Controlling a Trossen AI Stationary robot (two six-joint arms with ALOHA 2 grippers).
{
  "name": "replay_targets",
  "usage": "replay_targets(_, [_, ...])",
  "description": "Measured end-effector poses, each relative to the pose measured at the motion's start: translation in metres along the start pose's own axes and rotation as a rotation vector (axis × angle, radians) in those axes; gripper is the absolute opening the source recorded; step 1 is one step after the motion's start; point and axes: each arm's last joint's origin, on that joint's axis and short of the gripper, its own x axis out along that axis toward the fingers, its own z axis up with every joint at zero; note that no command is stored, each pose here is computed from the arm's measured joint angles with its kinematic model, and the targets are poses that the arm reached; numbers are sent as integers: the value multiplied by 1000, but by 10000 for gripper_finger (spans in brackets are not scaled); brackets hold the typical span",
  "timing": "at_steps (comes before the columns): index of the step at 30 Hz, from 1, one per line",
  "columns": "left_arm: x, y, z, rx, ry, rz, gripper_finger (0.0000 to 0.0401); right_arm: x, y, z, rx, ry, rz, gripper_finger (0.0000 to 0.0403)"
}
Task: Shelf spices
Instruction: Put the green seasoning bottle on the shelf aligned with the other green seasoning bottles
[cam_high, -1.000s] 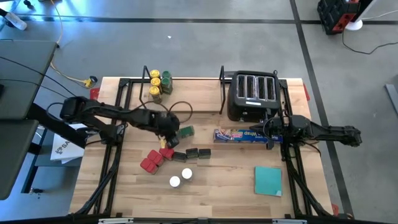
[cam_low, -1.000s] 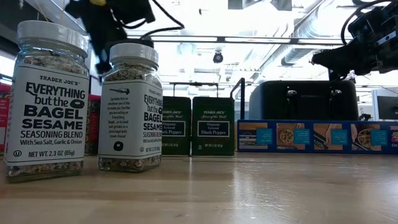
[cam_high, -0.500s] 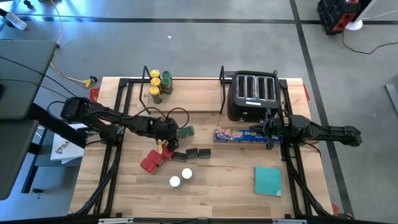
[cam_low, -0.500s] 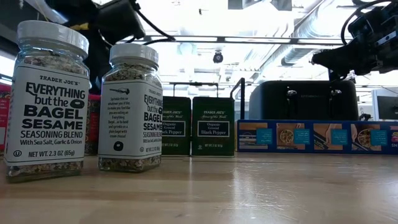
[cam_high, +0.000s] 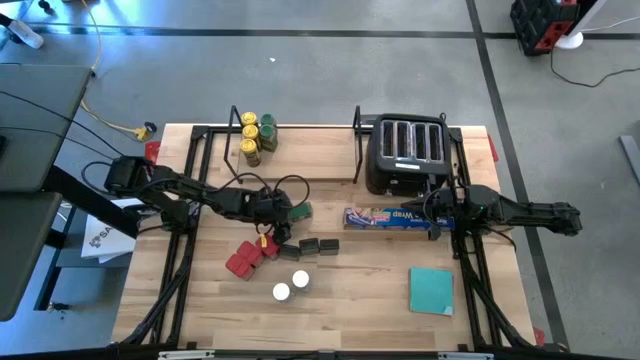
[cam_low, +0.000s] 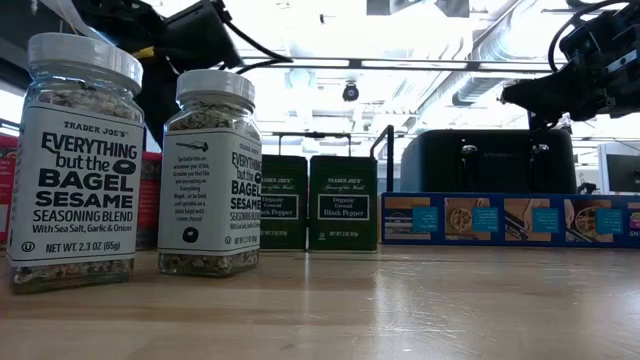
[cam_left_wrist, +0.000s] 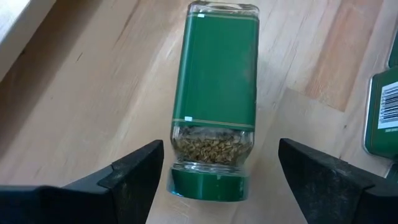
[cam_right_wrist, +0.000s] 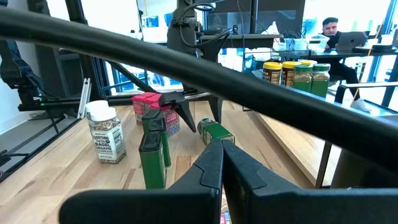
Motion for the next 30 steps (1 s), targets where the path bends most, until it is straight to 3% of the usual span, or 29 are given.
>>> replay_targets(10, [3, 8, 0, -16, 48, -32, 264, 0, 0, 0, 0, 1, 0, 0])
replay_targets(19, [7, 24, 1, -16, 68, 36, 242, 0, 0, 0, 0, 0, 0, 0])
replay_targets(30, [9, 28, 7, 91, 34, 20, 230, 0, 0, 0, 0, 0, 0, 0])
